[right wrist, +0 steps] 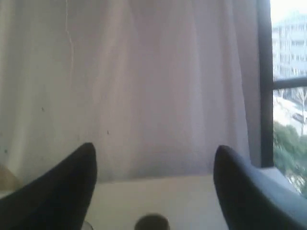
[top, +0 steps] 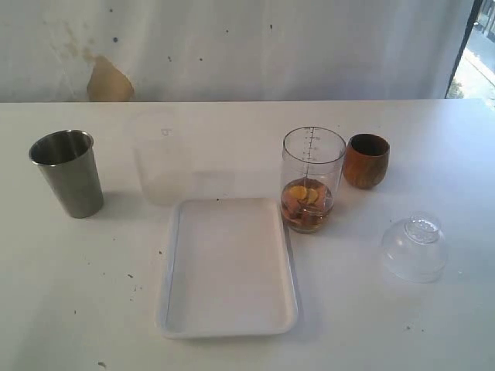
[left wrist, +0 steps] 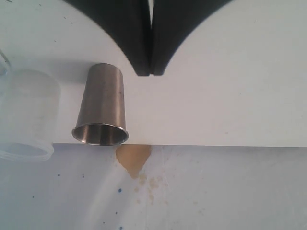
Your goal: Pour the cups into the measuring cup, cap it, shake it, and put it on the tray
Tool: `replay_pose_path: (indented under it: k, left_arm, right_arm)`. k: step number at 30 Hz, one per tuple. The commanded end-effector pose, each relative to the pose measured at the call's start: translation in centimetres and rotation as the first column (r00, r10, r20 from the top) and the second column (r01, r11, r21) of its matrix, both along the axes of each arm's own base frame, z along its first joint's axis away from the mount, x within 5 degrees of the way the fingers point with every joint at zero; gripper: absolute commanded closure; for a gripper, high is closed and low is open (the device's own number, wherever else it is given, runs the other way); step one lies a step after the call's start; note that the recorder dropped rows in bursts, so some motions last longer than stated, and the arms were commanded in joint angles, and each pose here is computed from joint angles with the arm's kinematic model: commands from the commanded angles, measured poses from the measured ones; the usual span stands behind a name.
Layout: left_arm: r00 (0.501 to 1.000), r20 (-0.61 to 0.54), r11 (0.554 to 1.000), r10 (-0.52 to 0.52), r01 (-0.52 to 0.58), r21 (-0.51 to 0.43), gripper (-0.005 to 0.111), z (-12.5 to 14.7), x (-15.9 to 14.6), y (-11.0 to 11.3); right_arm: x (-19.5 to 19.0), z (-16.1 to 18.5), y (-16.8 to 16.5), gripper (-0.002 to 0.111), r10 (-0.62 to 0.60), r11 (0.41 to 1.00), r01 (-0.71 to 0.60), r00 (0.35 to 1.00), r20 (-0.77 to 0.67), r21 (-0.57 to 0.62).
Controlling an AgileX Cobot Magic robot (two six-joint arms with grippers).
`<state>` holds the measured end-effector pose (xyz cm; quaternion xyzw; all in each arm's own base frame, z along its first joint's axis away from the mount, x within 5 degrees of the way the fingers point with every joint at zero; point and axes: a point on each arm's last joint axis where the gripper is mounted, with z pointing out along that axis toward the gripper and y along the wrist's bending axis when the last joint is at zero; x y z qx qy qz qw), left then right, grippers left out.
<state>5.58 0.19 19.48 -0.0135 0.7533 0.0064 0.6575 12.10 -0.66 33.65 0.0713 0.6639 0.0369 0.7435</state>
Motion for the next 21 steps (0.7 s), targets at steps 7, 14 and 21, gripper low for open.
replay_pose_path:
  k: [7,14,21]
  left_arm:
    - [1.0,-0.003,1.0,-0.002,0.002,-0.004,0.107,-0.2,0.0,0.0]
    - [1.0,-0.003,1.0,-0.002,0.002,-0.004,0.107,-0.2,0.0,0.0]
    - [1.0,-0.003,1.0,-0.002,0.002,-0.004,0.107,-0.2,0.0,0.0]
  right_arm:
    - [8.4,0.5,0.0,0.046,0.048,0.998,-0.068,0.797,-0.602,-0.011]
    - [12.7,-3.8,-0.2,0.04,0.056,0.985,-0.169,0.513,-0.856,-0.037]
    - [14.8,-8.7,-0.1,0.04,0.083,0.98,-0.195,0.285,-0.955,0.027]
